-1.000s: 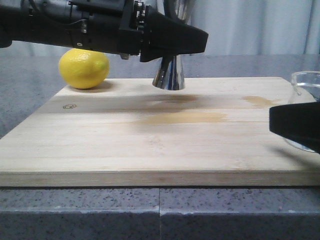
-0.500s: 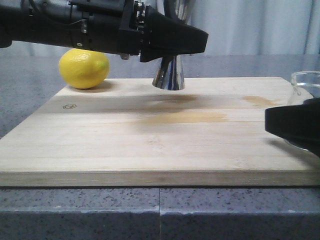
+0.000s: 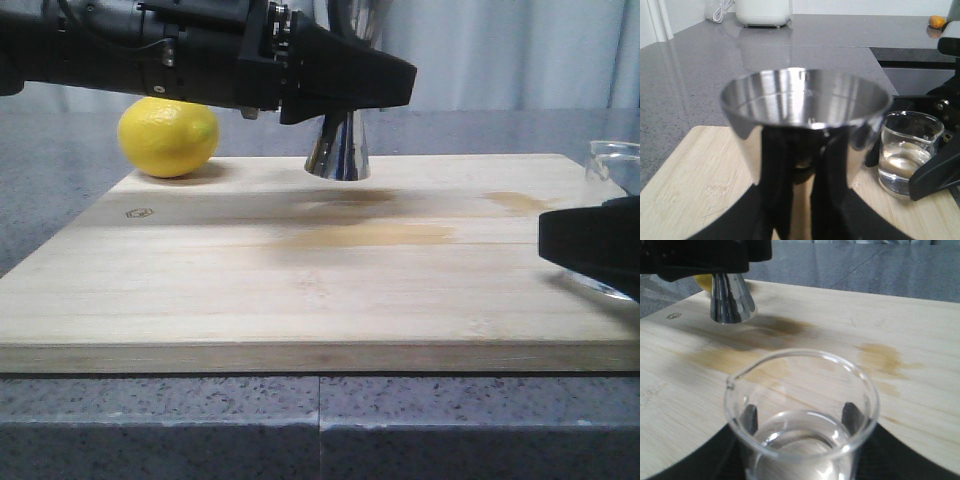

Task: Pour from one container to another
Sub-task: 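Grasp the glass beaker with the right gripper and lift it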

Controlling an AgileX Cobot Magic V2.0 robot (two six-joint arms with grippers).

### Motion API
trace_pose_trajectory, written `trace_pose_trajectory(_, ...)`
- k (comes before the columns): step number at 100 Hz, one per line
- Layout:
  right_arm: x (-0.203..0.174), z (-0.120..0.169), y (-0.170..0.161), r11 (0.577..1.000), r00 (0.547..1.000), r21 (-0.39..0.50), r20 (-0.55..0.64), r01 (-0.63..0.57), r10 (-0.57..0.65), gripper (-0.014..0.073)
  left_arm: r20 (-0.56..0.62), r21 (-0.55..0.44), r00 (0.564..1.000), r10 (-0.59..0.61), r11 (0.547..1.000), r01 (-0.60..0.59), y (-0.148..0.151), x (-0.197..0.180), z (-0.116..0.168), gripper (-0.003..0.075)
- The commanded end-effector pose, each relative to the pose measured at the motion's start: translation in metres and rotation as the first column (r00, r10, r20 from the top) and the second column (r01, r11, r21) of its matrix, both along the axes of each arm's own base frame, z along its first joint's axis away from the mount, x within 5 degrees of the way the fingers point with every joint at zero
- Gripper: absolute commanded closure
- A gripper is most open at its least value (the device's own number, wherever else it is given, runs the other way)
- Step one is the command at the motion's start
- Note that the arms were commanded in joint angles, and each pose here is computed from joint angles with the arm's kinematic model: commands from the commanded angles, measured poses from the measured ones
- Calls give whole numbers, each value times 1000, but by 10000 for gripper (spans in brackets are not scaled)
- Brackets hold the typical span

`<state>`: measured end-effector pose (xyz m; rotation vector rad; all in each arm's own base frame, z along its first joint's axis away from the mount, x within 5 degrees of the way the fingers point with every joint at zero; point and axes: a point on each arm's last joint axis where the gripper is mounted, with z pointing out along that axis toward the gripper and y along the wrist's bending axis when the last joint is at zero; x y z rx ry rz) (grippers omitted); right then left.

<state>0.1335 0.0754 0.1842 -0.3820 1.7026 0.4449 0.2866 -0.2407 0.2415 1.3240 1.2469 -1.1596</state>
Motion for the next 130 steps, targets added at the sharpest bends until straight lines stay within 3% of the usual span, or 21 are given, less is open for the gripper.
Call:
trace_pose_trajectory(1, 6, 15, 0, 998, 995, 64, 98, 26, -32, 297, 29, -144, 999, -18, 989, 22, -1, -5, 34, 617)
trace_pose_trajectory(60, 39, 48, -1, 991, 979, 26, 155, 132, -134, 298, 29, -144, 999, -18, 989, 22, -1, -5, 34, 617)
trace_pose_trajectory(94, 79, 96, -12, 973, 975, -131, 137, 191, -173, 297, 29, -144, 999, -18, 989, 22, -1, -5, 34, 617)
trace_pose_trajectory(102, 85, 113, -10, 972, 973, -132, 151, 195, -175, 297, 29, -144, 999, -18, 989, 22, -1, -5, 34, 617)
trace_pose_trajectory(130, 102, 152, 4, 959, 976, -241, 188, 151, -107, 297, 29, -144, 999, -18, 989, 22, -1, -5, 34, 617)
